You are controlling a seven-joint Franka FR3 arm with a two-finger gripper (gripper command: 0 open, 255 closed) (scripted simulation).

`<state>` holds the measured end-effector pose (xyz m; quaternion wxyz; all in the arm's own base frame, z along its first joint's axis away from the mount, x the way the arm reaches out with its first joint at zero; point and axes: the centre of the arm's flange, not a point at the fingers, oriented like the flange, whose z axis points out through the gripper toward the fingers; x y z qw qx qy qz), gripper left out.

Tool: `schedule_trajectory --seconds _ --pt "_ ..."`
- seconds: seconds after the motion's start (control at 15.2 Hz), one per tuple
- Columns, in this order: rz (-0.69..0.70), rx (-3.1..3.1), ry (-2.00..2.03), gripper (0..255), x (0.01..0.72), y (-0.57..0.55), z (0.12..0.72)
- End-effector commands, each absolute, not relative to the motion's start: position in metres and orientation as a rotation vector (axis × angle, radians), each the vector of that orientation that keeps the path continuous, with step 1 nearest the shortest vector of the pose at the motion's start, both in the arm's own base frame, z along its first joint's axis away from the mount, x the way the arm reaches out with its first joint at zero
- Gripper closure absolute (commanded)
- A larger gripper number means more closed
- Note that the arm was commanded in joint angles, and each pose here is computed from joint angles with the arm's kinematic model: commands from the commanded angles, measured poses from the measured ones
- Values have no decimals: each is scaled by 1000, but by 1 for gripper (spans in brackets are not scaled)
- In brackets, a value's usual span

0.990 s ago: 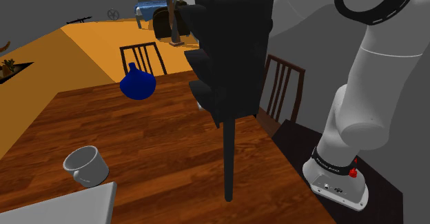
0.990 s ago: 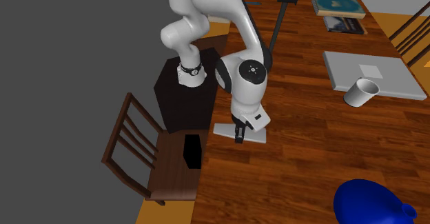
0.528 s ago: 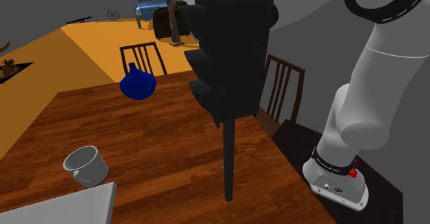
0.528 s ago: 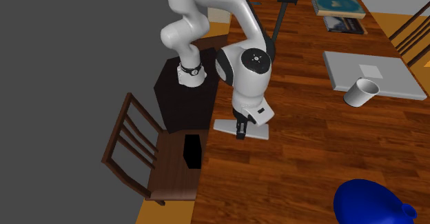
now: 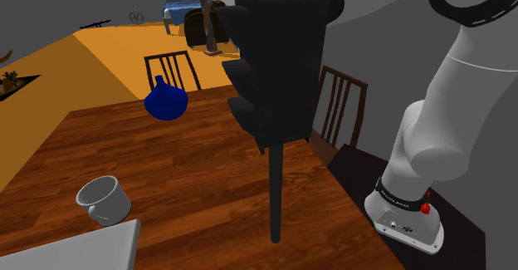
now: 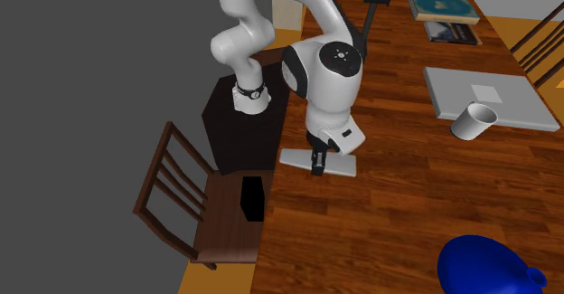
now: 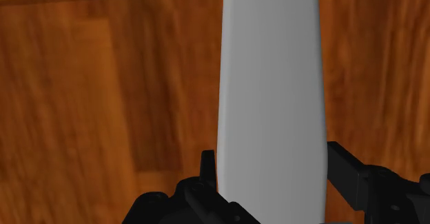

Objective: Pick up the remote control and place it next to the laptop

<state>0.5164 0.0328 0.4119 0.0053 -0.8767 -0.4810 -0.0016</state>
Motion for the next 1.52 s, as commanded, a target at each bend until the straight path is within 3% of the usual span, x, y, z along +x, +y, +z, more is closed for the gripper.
schedule_trajectory --seconds 0.0,1.45 --pt "-5 -2745 -1506 255 516 32 423" --pt "-5 -2745 -1506 255 380 274 425"
